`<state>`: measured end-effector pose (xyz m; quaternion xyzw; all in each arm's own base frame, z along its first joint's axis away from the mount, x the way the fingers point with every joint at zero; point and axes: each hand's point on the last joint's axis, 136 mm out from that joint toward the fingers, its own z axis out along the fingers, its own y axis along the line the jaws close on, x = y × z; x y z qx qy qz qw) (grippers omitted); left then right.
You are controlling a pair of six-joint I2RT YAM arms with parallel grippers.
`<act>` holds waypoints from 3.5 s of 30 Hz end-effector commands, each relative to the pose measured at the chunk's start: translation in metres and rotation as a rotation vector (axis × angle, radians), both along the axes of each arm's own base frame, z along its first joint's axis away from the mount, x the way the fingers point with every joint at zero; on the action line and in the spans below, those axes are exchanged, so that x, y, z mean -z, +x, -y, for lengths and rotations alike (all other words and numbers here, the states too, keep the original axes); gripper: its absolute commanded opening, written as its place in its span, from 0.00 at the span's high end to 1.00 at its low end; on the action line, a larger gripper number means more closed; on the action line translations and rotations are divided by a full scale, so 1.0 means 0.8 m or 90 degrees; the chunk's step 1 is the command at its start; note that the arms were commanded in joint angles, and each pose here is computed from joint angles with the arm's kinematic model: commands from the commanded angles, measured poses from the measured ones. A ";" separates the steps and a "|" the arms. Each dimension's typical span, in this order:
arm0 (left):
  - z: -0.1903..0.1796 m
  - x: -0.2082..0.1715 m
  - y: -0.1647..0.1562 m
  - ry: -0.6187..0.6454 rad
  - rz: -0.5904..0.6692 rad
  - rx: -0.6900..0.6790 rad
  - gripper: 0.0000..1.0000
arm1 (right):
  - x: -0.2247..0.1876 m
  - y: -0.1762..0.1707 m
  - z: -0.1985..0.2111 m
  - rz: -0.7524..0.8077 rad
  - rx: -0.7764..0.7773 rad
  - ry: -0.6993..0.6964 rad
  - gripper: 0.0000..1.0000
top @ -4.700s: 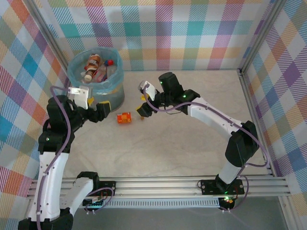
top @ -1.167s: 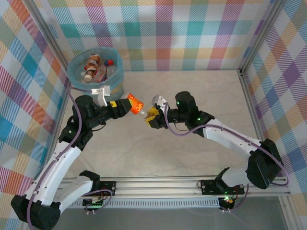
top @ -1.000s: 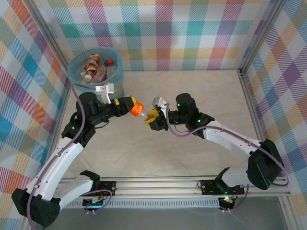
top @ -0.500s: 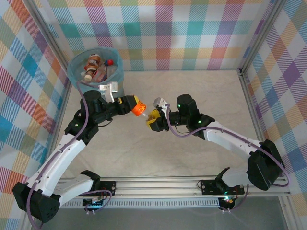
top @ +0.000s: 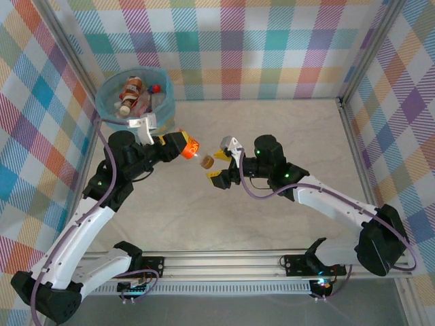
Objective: Put the plastic bottles in the bin
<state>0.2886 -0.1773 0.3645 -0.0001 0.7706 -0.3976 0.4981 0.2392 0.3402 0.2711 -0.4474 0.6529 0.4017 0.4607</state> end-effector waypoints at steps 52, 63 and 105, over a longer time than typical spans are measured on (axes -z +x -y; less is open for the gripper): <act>-0.337 -0.078 0.248 0.464 -0.017 -0.455 0.84 | -0.113 0.117 -0.134 -0.036 0.030 0.099 0.27; -0.330 -0.003 0.273 0.470 -0.081 -0.384 0.81 | -0.095 0.122 -0.146 -0.040 0.015 0.071 0.27; -0.292 0.139 0.285 0.427 -0.263 -0.219 0.72 | -0.068 0.133 -0.143 -0.049 0.042 0.034 0.27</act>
